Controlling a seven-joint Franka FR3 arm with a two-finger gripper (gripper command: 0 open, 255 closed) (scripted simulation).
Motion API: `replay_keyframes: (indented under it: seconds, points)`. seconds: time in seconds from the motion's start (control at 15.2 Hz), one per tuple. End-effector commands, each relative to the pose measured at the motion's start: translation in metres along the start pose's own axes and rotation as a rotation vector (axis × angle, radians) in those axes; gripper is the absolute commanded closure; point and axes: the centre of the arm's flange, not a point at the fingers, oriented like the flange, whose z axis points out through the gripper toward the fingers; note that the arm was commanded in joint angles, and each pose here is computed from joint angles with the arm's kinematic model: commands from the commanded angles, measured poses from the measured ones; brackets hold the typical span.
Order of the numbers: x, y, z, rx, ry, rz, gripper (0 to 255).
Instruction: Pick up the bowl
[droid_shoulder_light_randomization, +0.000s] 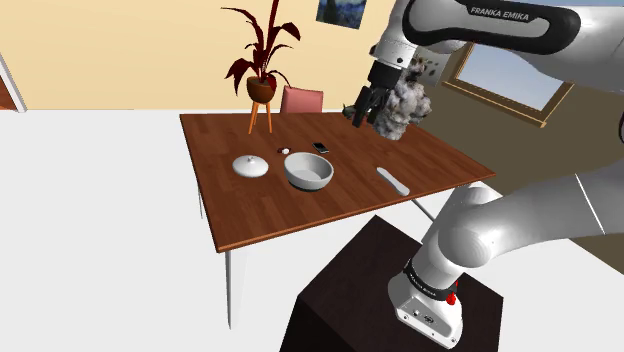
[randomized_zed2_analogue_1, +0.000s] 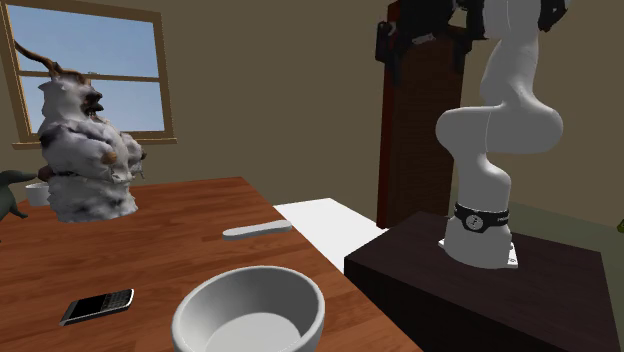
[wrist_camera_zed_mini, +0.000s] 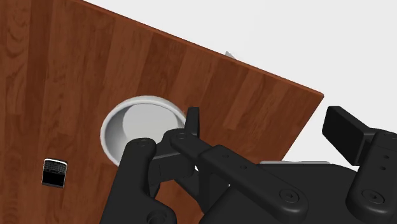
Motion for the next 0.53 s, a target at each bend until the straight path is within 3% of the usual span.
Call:
replay_keyframes:
  seconds: [0.0, 0.46]
  points:
    - [0.014, 0.018, 0.019, 0.001, 0.0, -0.002, 0]
    - [0.06, 0.076, 0.075, 0.005, -0.004, -0.009, 0]
